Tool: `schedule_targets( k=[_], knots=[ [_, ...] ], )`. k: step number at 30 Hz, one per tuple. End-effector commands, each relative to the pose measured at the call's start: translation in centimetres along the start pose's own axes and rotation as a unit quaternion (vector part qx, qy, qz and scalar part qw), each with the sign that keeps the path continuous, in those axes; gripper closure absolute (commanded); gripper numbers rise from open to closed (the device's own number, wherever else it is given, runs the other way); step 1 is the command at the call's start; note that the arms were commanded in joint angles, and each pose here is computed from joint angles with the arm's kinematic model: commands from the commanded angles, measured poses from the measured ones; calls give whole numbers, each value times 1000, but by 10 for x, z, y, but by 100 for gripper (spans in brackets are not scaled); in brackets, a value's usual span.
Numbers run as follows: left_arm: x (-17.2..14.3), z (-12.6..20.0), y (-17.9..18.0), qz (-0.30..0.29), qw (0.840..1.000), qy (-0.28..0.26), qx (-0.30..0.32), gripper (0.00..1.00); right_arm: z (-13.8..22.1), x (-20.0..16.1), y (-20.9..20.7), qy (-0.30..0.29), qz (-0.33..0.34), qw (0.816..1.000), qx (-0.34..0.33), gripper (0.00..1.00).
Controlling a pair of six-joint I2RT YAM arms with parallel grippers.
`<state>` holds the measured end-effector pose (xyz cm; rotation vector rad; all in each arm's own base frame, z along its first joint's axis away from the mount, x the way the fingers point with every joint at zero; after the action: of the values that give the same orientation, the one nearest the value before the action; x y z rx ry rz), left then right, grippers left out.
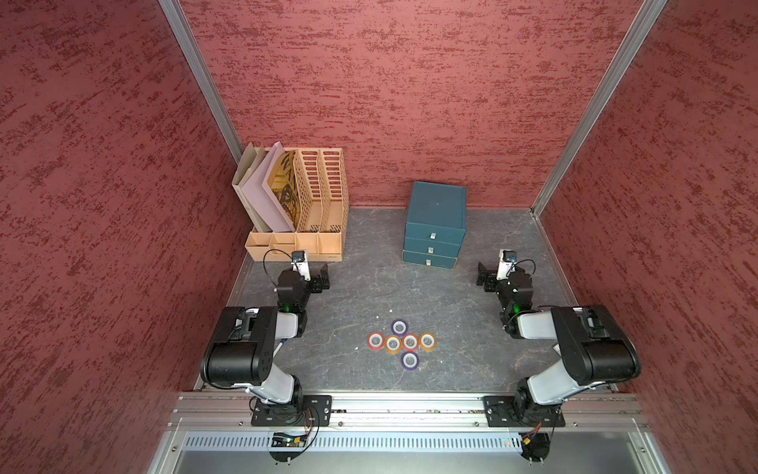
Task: Place the transparent tape into the drawer according to color
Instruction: Move the storage box to the center of the board.
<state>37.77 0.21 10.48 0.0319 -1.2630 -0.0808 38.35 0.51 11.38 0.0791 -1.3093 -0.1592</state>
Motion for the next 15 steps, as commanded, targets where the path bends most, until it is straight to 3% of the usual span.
schedule_targets(
  k=[1,8,15],
  knots=[
    [18,1,0,-4,1000,-27,12,0,3,14,-4,-21,-6,1000,-13,1],
    [60,20,-19,-43,999,15,-4,0,20,72,-3,-19,-31,998,-45,2],
    [96,54,-46,21,996,55,-70,0,11,133,20,31,-81,996,-5,1]
  ],
)
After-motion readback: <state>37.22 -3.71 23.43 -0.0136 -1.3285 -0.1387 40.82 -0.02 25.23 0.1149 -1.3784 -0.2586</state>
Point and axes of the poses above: each gripper's point midway between its finger pads, its own z axis back along the fingers, its own y axis along the line the jaws close on, x = y × z, the point moved 2 cm from there along z, back along the fingers, and after that the axes turned 8 degrees about -z, right-handed, at the moved point
